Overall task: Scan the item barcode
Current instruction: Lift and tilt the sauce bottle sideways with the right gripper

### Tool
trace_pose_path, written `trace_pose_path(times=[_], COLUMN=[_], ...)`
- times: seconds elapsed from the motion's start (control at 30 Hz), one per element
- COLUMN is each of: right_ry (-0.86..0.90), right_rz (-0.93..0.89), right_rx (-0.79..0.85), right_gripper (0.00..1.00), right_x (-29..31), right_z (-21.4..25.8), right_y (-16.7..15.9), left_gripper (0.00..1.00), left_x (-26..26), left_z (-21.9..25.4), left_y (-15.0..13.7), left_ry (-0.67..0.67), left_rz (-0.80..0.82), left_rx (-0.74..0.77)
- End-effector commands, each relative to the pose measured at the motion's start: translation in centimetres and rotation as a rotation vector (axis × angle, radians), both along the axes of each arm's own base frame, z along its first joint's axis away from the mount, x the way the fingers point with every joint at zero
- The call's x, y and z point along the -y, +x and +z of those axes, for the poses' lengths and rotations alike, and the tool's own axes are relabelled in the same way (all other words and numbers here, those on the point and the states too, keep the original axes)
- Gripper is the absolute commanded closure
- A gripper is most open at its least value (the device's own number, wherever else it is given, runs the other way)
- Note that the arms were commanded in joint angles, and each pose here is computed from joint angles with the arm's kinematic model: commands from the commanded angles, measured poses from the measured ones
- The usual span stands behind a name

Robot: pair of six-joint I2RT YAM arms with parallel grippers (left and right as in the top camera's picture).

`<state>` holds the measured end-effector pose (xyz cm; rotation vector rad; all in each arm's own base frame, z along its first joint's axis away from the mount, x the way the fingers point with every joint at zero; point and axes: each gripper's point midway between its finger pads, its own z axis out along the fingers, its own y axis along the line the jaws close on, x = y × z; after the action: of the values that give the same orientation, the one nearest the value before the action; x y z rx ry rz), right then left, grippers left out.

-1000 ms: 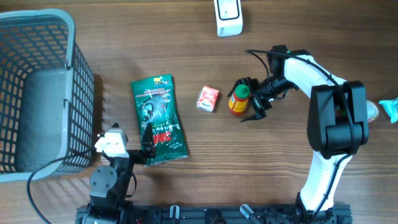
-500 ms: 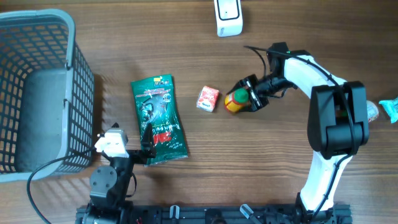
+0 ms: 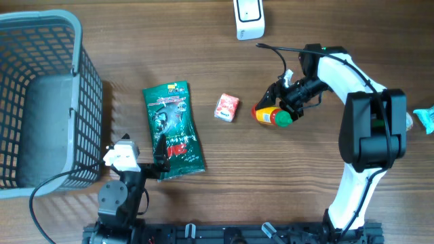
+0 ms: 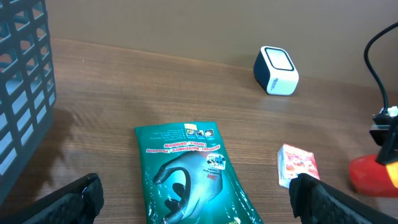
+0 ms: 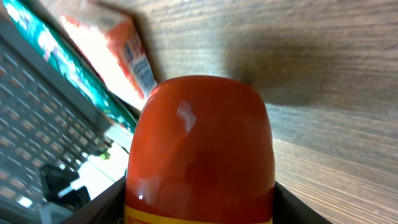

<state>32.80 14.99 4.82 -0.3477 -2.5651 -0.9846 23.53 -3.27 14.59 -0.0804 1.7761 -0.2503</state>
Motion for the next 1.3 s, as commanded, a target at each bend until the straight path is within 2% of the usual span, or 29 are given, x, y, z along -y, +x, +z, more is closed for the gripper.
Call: trace_pose_path(times=[0.0,0.1,0.23,0.47,0.6,0.77,1.27], right_ry=[0.117,0.282,0.445,0.777,0.933,0.994,1.011], right_rz=[0.124,0.252,0.334,0.353,0.375,0.394,0.398], right_rx=[0.200,0.347,0.460,0.491,0.439,0.404,0.417], right_gripper=[0.60,0.60,0.60,0.62,0.63,0.67,0.66], right_x=[-0.7,-1.8,-3.1,-8.9,-12.9,-14.5,-14.8], right_z=[5.1,9.2,13.2,16.7,17.9,18.6,18.6], right_y=[-0.1,-2.0,-4.4,-8.7,-11.9,-13.6,-13.5], left_gripper=[0.00,0.00,0.00,0.00,0.00,0.00,0.00], left_x=[0.1,0.1,0.1,0.1,0.1,0.1,0.1], left_z=[0.0,-0.1,-0.1,-0.1,-0.1,-0.1,-0.1], left_y=[0.0,0.0,0.0,0.0,0.0,0.0,0.0], left_ry=[0.017,0.017,0.017,0.017,0.017,0.017,0.017], left_rz=[-0.008,-0.009,-0.008,-0.008,-0.008,-0.008,-0.009], left_rx=[0.004,0.004,0.004,0.004,0.004,0.004,0.004])
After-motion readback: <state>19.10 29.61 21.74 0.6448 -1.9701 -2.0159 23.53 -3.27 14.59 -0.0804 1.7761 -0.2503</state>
